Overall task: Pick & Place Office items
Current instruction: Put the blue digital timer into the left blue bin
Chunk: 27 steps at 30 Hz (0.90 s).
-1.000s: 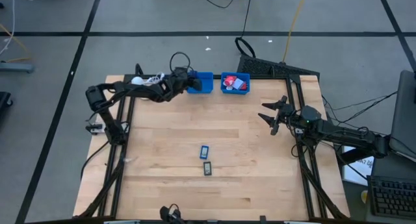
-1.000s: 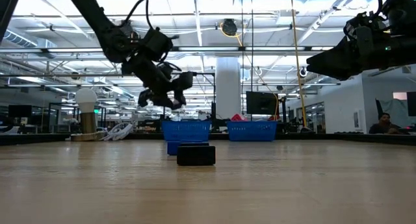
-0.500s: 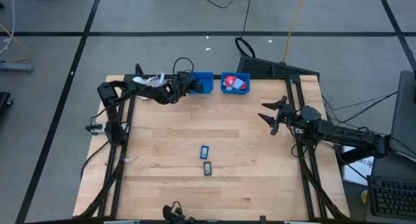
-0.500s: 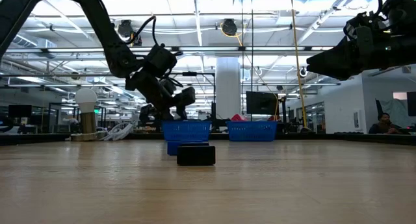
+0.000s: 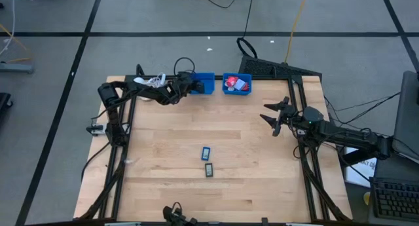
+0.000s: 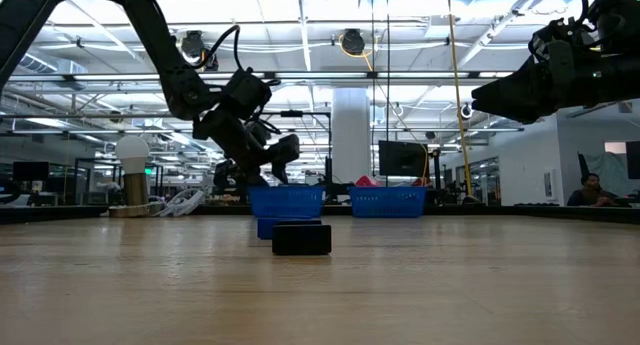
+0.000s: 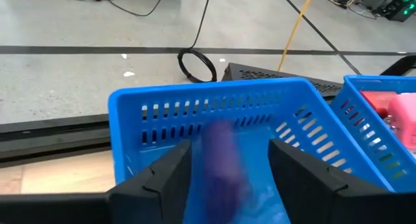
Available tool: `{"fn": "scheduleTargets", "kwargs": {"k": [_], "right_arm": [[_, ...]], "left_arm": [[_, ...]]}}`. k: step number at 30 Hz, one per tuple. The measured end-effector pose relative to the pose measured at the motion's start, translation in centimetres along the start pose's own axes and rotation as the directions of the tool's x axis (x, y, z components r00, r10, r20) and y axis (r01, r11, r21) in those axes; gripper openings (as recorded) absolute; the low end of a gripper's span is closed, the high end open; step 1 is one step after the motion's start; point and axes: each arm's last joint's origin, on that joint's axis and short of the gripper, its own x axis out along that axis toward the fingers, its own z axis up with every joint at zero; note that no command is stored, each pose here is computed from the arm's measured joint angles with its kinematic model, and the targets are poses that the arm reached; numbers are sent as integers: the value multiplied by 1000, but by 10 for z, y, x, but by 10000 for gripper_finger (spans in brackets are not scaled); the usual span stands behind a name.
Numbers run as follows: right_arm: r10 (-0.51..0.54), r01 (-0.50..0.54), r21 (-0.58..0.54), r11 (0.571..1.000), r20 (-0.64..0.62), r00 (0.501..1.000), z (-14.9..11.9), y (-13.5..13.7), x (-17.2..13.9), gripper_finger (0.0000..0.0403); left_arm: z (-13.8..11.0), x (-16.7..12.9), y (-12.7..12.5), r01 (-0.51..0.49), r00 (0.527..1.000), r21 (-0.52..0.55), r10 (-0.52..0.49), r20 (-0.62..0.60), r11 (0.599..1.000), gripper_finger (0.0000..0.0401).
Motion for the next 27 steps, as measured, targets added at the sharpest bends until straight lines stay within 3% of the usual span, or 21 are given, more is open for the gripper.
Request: {"fn": "scheduleTargets", "kwargs": {"k": [17, 27], "right_arm": [[0, 0, 0, 1000, 0, 1000, 0, 0, 0, 238], [0, 0, 0, 1000, 0, 1000, 0, 0, 0, 238]], "left_arm": [[0, 0, 0, 6, 1000, 58, -6, -5, 998, 163], [34, -27, -18, 215, 974, 103, -220, 48, 971, 164]]}}
